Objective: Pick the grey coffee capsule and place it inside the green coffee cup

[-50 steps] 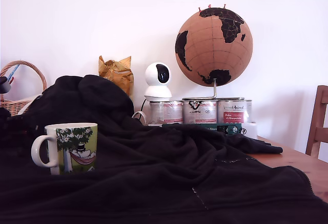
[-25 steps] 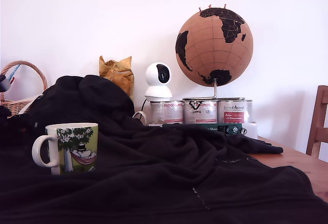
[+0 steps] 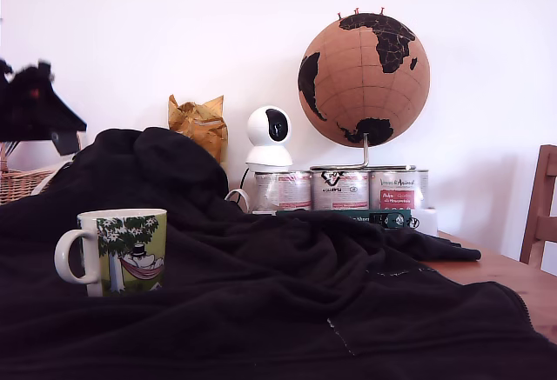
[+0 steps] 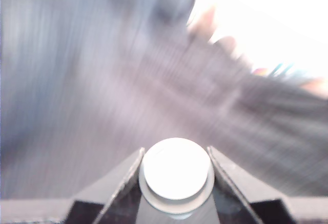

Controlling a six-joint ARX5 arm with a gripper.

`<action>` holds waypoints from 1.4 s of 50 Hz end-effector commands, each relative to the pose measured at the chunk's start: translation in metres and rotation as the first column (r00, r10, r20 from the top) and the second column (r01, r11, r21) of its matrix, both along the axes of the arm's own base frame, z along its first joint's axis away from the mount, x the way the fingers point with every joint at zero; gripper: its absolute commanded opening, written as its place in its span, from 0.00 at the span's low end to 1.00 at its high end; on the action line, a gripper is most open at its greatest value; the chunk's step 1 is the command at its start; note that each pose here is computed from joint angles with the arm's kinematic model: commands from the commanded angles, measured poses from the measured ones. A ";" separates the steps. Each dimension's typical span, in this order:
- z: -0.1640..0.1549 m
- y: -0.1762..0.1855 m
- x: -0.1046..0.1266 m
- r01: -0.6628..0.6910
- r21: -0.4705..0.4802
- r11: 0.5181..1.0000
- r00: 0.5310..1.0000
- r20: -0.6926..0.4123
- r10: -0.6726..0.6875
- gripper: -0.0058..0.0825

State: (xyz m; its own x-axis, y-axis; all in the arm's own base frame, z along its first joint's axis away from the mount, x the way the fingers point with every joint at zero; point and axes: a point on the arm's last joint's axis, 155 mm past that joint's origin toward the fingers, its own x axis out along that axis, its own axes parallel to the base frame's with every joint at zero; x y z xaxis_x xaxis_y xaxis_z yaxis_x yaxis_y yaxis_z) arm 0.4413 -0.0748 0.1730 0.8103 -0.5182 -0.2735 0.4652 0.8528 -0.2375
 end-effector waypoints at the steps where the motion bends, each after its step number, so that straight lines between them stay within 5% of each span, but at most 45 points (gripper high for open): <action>1: -0.005 -0.015 -0.010 0.044 -0.008 0.999 0.998 -0.038 -0.044 0.21; 20: -0.037 -0.087 -0.058 0.236 0.024 0.971 0.952 -0.206 -0.226 0.21; 43: -0.064 -0.089 -0.071 0.221 0.089 0.971 0.931 -0.315 -0.183 0.22; 46: -0.065 -0.089 -0.072 0.222 0.090 0.971 0.929 -0.321 -0.183 0.31; 50: -0.066 -0.089 -0.073 0.220 0.091 0.971 0.928 -0.327 -0.180 0.59; 53: -0.068 -0.086 -0.072 0.210 0.101 0.973 0.929 -0.330 -0.166 0.70; 70: -0.059 -0.083 -0.074 0.192 0.104 0.976 0.929 -0.340 -0.147 0.67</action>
State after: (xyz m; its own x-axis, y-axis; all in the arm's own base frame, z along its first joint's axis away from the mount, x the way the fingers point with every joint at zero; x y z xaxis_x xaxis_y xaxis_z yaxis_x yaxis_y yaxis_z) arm 0.3655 -0.1569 0.0994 0.5465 -0.5755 -0.6084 0.5103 0.8048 -0.3030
